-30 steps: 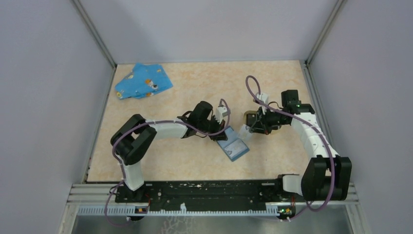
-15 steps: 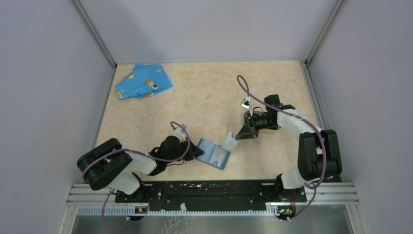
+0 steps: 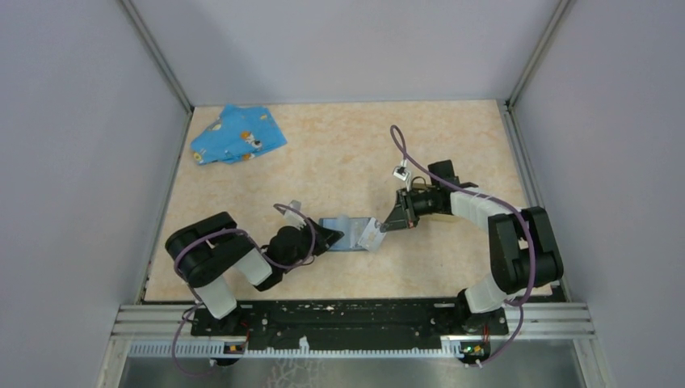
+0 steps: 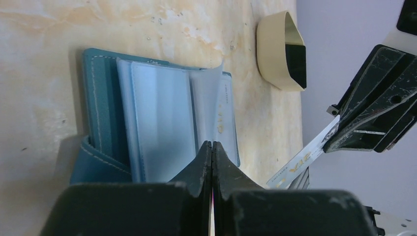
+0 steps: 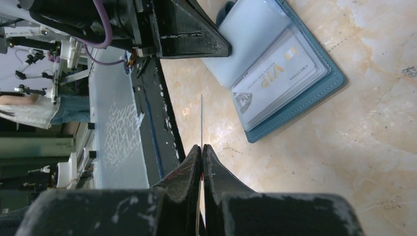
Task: Put the credit cards into the card holder
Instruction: Insert the credit card into the card holder.
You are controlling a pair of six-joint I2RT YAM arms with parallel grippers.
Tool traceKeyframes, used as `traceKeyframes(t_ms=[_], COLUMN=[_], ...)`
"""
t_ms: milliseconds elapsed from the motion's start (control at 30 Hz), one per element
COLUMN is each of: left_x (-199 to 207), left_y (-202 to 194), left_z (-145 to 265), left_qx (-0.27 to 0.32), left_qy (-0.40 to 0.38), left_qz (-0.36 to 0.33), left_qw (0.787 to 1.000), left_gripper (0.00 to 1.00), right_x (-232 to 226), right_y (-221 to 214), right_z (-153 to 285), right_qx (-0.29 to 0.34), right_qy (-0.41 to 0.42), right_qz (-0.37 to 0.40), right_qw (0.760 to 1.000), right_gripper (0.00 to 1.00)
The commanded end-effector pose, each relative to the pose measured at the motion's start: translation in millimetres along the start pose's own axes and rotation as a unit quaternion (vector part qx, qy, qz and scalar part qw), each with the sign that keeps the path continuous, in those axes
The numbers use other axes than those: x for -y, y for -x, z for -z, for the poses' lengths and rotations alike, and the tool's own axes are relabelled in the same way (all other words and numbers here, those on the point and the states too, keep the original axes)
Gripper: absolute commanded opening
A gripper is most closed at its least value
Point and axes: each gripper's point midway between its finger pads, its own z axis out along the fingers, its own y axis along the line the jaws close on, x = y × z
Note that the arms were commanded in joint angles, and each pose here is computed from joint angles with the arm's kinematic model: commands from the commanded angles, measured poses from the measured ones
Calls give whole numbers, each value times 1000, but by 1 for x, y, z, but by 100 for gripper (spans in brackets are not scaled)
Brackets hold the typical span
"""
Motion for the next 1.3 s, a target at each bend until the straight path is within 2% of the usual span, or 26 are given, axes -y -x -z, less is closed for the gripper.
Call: traceKeyframes(t_ms=[0,167,200,333,433,533,567,600,800,867,1000,1167,1267], left_x=[34,28,25,20,14,8,9,8,14,20,44,46,45], left_y=[6,9,10,15,20,27,31,35,59,59,46,34,27], left_z=[-5,12,15,22,25,32,35,38,56,63,72,78,80], left_qx=[19,26,27,29,29,36,45,52,98,100,74,42,25], left_qy=[-76,-80,-74,-52,-24,-7,-6,-3,6,-17,-87,-100,-104], left_qz=[12,-54,-68,-123,-164,-197,-206,-212,-240,-248,-263,-239,-229], left_qw=[997,995,995,991,986,980,978,976,966,963,958,965,968], left_gripper=[0,1,6,31,62,83,94,98,99,99,99,99,99], right_x=[-4,-3,-3,-3,-4,-4,-4,-5,-7,-9,-14,-21,-14], right_y=[16,15,15,14,15,16,16,17,25,27,33,51,46], right_z=[-1,0,0,1,2,3,3,4,10,11,7,-8,-20], right_qx=[11,-14,-17,-21,-21,-21,-21,-21,-21,-22,-34,-47,-54], right_qy=[10,21,25,25,22,18,16,13,-5,-9,-5,21,27], right_qz=[25,42,45,53,60,70,74,80,121,134,145,136,128], right_qw=[1000,999,999,998,998,997,997,997,992,991,989,989,990], right_gripper=[0,0,0,0,0,0,0,0,0,0,0,0,0])
